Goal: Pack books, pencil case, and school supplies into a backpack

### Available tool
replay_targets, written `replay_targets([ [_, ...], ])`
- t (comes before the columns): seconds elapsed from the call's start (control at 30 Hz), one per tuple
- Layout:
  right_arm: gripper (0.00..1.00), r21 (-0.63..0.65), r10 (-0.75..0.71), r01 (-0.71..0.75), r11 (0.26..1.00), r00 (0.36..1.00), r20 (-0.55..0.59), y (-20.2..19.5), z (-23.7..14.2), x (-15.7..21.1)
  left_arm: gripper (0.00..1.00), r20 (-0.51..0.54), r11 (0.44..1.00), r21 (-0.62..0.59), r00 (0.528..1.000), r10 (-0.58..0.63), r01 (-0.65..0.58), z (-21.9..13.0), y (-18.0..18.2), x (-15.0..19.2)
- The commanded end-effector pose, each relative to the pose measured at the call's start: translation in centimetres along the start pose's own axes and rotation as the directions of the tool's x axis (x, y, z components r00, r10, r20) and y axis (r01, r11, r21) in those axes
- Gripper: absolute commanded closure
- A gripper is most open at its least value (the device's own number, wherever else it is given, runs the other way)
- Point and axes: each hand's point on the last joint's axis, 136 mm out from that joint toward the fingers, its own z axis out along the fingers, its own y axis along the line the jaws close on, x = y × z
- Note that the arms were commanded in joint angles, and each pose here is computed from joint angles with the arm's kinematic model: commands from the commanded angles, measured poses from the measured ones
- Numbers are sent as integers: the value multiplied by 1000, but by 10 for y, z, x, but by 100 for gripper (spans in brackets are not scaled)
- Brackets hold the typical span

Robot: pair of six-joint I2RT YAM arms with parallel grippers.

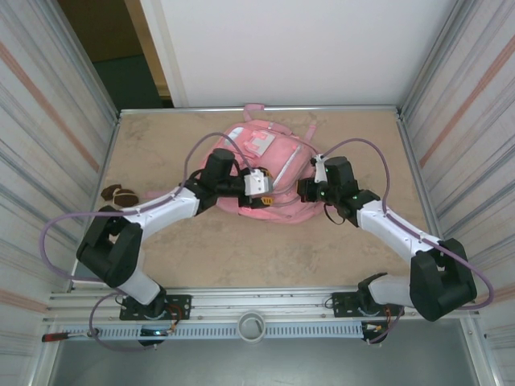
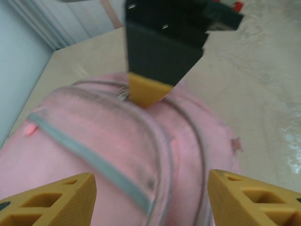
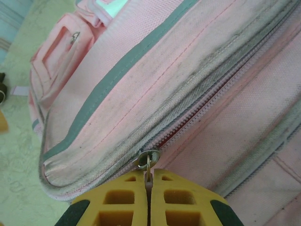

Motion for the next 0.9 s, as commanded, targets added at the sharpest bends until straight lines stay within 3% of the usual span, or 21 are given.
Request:
replay_targets([
  [0.0, 100, -49, -6, 8, 999, 999, 53, 17, -8, -11, 36, -56, 1000, -8, 998, 23, -24, 12, 5, -1],
  [0.2, 100, -107, -25, 32, 994, 997, 69, 34, -15, -9, 42, -67, 999, 24, 997, 50, -48, 32, 2, -4],
  [0.4, 100, -112, -53, 60, 992, 997, 63, 32, -21, 1, 71, -94, 999, 1, 994, 46, -46, 32, 13, 8],
  [0.5, 100, -94, -78, 83, 992, 995, 55, 25, -23, 4, 80, -77, 999, 19, 997, 27, -25, 23, 15, 13],
  [0.6, 100, -26, -65, 66, 997, 997, 41, 4, -22, 4, 85, -49, 999, 46, 999, 13, -11, 10, 13, 13],
  [0.87, 100, 183, -19, 16, 983, 1000, 13, -41, -14, -6, 86, 69, 997, 63, 997, -46, 42, -30, 19, 14],
])
